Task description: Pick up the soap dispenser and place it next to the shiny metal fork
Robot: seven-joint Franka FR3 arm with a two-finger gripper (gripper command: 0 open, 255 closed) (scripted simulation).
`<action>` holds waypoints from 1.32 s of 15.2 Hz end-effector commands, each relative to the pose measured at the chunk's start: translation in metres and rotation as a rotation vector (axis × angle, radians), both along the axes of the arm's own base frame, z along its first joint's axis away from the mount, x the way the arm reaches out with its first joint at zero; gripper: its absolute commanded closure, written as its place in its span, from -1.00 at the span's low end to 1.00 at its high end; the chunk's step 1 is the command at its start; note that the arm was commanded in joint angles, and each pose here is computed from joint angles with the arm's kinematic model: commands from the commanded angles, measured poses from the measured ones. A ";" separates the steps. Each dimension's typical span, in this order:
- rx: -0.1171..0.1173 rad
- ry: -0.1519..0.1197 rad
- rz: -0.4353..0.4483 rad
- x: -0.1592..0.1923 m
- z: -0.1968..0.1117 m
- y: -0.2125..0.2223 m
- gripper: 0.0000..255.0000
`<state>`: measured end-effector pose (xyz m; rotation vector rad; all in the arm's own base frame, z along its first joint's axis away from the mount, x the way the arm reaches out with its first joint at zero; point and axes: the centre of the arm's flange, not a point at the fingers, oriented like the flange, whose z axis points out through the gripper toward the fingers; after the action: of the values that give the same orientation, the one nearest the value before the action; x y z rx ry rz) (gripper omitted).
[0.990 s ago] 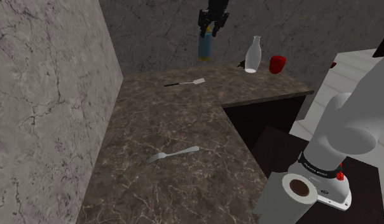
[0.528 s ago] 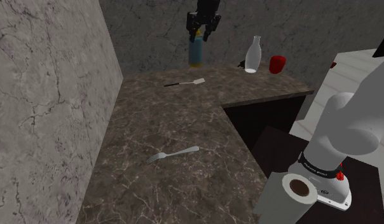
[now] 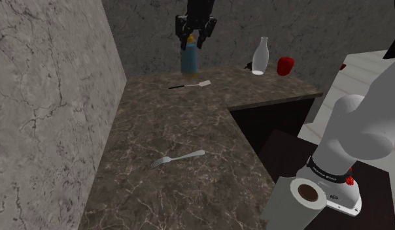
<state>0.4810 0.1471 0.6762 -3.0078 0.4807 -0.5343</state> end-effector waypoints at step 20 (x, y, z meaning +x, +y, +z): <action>0.001 0.000 -0.001 -0.041 -0.001 0.275 1.00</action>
<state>0.4415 0.4123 0.6760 -3.0073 0.4792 -0.5340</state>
